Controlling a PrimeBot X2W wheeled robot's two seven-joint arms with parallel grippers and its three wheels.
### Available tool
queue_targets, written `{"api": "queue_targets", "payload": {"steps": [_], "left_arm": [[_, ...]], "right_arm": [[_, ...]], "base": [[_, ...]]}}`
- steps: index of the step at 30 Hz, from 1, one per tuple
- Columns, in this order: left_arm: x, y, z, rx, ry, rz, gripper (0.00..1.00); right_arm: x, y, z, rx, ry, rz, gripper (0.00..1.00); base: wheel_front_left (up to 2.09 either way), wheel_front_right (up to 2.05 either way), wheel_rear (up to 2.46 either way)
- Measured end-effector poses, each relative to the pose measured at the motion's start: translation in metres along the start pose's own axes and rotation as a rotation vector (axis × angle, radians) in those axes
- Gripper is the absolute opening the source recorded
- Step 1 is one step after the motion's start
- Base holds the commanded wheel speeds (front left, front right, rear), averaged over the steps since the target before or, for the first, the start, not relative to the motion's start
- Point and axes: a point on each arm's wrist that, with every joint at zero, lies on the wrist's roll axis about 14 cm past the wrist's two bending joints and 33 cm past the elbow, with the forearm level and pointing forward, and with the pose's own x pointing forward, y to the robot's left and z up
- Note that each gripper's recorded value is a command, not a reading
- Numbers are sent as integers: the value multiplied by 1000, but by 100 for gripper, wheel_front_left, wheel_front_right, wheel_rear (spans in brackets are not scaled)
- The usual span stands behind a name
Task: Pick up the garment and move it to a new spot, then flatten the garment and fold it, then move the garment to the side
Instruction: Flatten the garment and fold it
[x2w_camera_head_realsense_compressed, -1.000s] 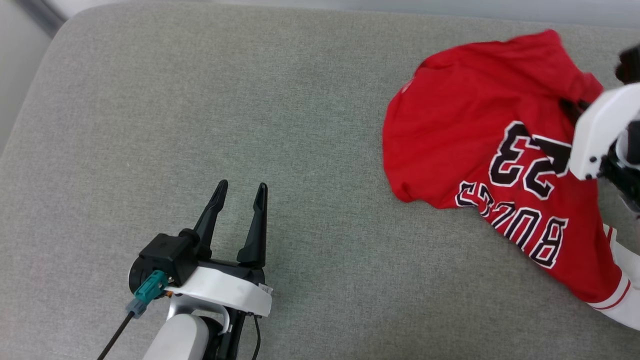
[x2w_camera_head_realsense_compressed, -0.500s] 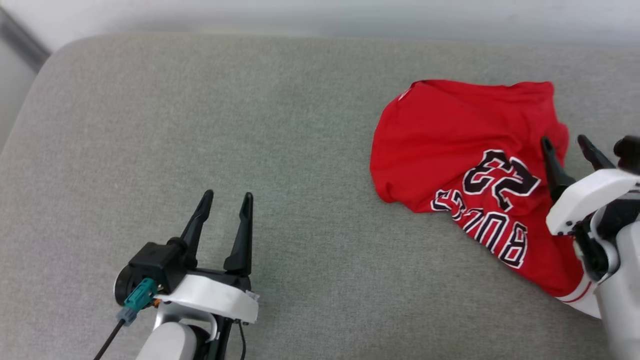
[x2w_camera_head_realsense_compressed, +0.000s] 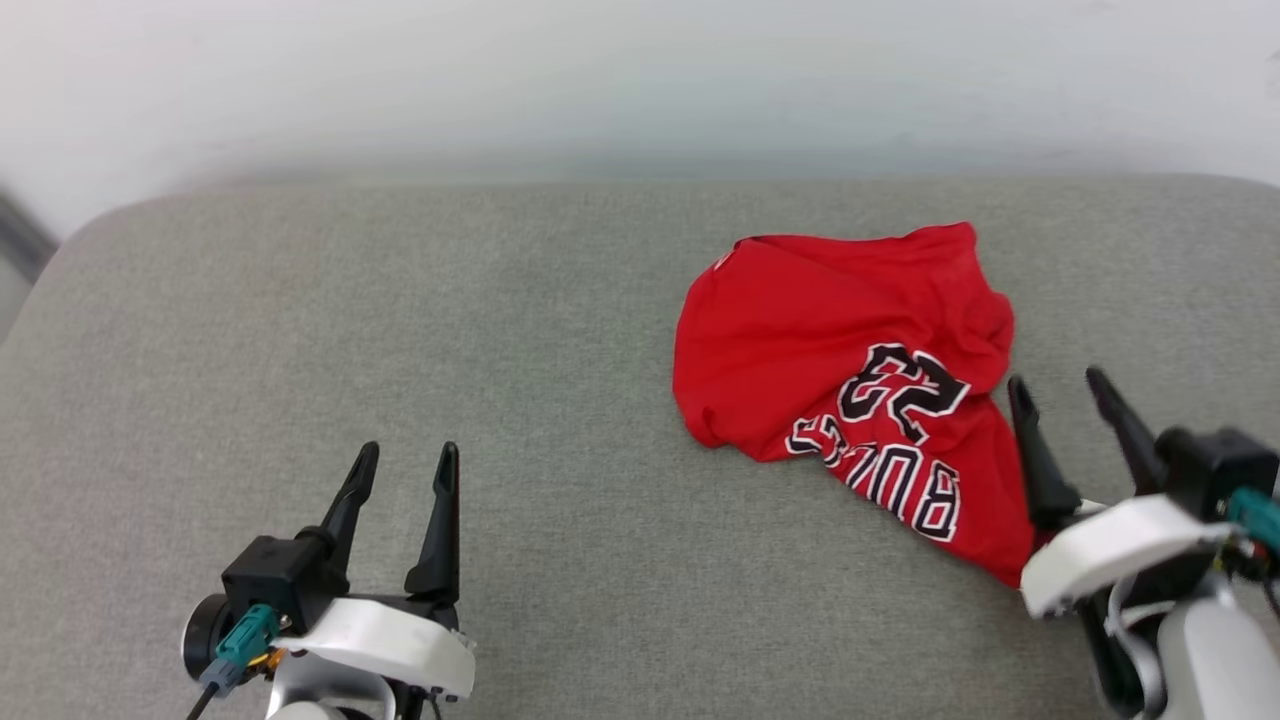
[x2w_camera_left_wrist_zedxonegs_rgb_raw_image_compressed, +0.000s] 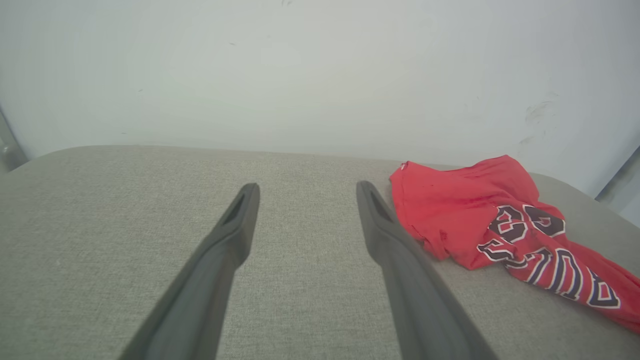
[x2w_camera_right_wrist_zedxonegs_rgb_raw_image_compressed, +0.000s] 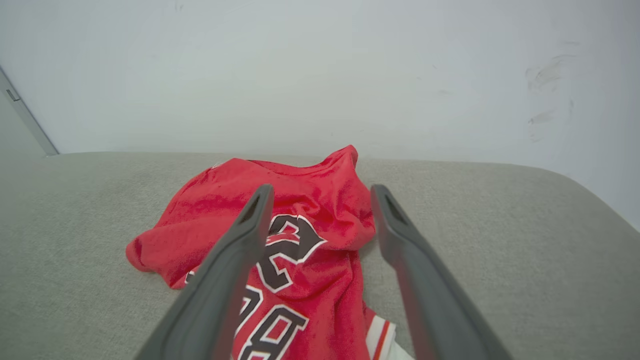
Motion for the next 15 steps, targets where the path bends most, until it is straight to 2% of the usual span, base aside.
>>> {"api": "queue_targets", "payload": {"steps": [9, 15], "left_arm": [[-4, -4, -2, 0, 23, -8, 100], [1, -11, -12, -1, 78, -45, 100]], "right_arm": [[-55, 13, 4, 30, 20, -26, 100], [-69, 11, 7, 45, 34, -50, 100]], "base": [[0, 0, 0], [0, 0, 0]]}}
